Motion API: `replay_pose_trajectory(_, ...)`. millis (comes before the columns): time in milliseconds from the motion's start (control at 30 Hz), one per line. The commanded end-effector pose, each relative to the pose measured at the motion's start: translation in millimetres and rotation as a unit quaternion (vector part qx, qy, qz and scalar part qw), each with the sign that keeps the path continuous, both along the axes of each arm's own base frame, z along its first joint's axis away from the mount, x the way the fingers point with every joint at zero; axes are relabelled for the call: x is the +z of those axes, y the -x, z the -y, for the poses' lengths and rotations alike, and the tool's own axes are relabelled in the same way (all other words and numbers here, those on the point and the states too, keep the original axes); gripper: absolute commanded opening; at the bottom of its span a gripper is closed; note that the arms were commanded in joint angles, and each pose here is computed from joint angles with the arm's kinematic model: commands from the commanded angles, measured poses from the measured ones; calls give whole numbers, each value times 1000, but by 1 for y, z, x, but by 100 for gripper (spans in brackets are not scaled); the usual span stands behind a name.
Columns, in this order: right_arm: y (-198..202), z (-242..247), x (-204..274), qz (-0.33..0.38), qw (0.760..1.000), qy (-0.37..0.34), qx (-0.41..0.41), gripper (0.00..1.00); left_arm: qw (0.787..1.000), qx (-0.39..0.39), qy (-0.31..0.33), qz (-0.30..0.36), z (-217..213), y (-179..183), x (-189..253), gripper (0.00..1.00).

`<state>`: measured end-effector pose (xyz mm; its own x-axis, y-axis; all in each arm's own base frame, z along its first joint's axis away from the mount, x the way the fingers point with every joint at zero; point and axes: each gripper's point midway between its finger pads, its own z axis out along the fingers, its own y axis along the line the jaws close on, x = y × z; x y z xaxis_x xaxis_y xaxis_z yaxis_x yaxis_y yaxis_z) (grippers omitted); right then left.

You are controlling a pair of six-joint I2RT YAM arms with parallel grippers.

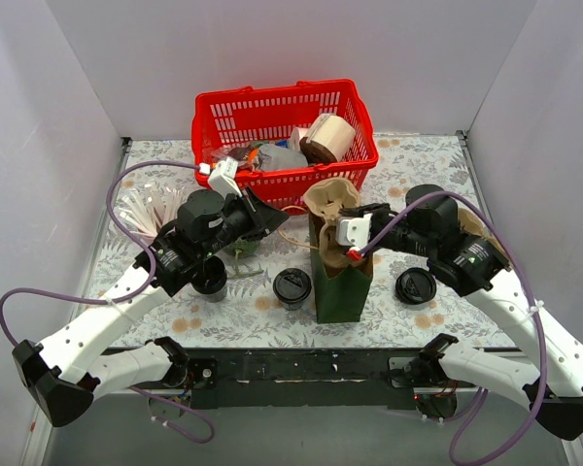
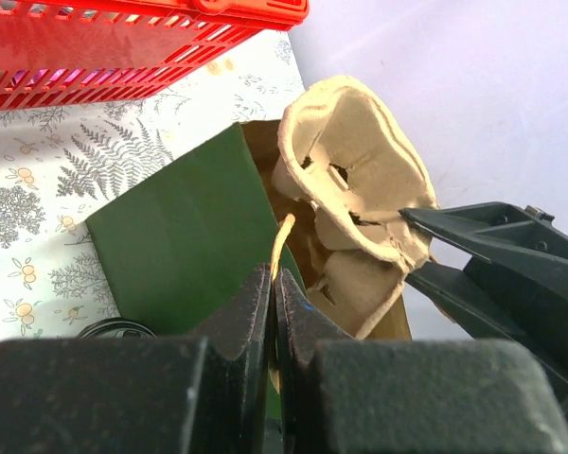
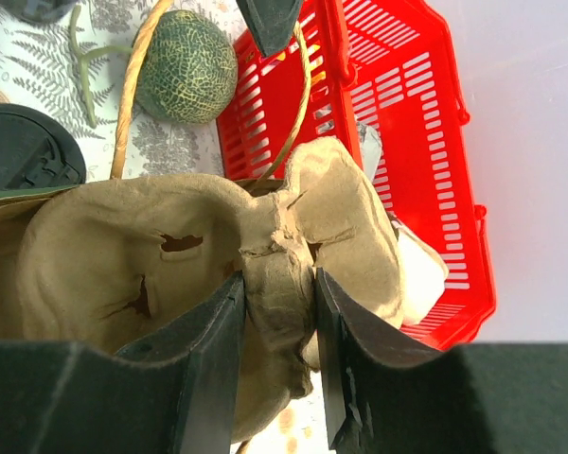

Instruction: Pack the takeout coffee

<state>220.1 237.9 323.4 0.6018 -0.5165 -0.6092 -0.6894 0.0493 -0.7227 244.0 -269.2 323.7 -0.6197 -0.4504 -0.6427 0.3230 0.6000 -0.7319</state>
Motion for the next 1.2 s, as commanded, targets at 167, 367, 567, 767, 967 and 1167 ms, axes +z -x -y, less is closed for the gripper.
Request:
replay_pose_trajectory(167,16,3,-7,-80,996,-42,-24,41,1000,14,12,3,-2,-2,9,0)
replay_pose_trajectory(367,-5,14,-43,-125,987,2,-104,42,1000,10,9,2,0,-3,8,0)
replay_pose_trajectory(567,-4,15,-55,-157,980,15,-125,45,1000,5,8,3,2,-2,8,0)
replay_pose_trajectory(767,-13,15,-78,-200,965,45,-165,44,1000,1,7,7,2,0,10,0)
replay_pose_trajectory(967,-2,12,-78,-233,958,48,-159,33,1000,7,5,7,2,-4,9,0)
replay_pose_trajectory(1167,22,5,-73,-264,956,39,-123,25,1000,29,-9,4,-1,-13,0,0)
